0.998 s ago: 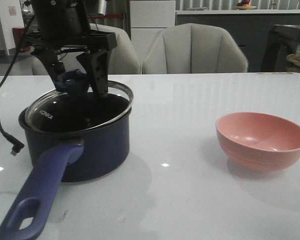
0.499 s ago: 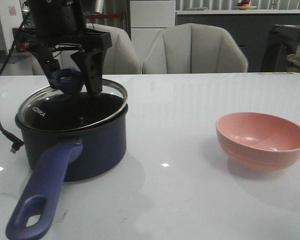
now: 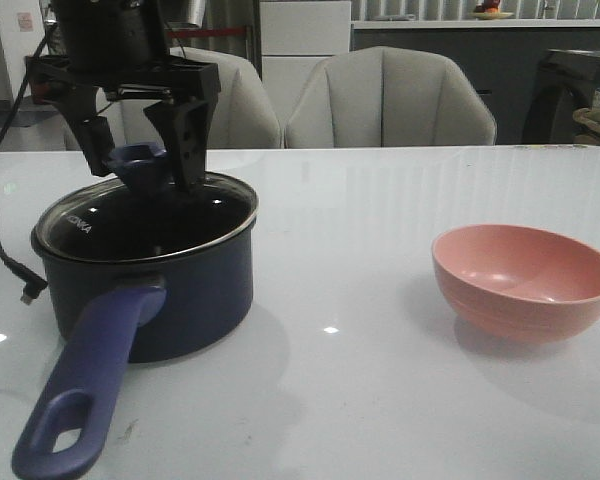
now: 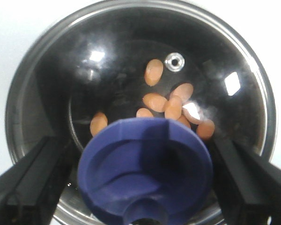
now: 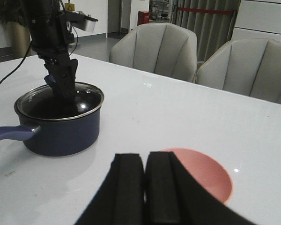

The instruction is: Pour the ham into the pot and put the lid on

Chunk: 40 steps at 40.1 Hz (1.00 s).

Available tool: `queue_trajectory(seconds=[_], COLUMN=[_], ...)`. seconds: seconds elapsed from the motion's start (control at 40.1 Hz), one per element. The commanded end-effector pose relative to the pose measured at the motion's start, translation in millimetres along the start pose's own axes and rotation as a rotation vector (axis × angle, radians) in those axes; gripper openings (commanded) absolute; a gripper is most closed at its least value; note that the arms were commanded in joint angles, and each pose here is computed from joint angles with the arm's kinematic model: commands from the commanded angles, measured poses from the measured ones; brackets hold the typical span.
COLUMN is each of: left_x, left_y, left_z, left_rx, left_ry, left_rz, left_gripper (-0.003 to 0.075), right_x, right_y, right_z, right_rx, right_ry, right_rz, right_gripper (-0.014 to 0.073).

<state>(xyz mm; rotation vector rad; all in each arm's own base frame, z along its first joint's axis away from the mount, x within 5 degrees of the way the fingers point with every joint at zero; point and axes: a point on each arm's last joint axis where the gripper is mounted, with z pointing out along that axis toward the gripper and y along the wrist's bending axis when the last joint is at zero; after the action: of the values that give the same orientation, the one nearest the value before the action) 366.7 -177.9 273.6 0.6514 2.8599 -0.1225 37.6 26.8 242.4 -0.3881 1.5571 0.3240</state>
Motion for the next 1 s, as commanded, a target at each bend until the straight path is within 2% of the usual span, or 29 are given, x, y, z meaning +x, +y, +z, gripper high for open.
queue_trajectory(seconds=[0.0,0.399,0.699,0.973], left_x=[5.4,18.8,64.5,121.8], left_y=[-1.5,-2.3,7.4,6.7], left_z=[-37.1,-84.1,-102.0,-116.3], left_rx=[0.009,0.003,-0.096,-0.078], left_ry=[-0.036,-0.154,-0.242,-0.430], left_rz=[0.000,-0.048,-0.083,-0.141], left_gripper=[0.0609,0.0608,0.0608,0.0608], right_x=[-12.9,-12.9,-12.9,-12.9], right_y=[-2.6,-2.6,-2.6,-2.6], right_z=[-1.4,-1.4,-1.4,-1.4], right_rx=[0.027,0.027,0.027,0.027], right_ry=[-0.070,-0.070,-0.070,-0.070], right_rz=[0.008,0.008,0.008,0.008], right_gripper=[0.0158,0.0158,0.0158,0.0158])
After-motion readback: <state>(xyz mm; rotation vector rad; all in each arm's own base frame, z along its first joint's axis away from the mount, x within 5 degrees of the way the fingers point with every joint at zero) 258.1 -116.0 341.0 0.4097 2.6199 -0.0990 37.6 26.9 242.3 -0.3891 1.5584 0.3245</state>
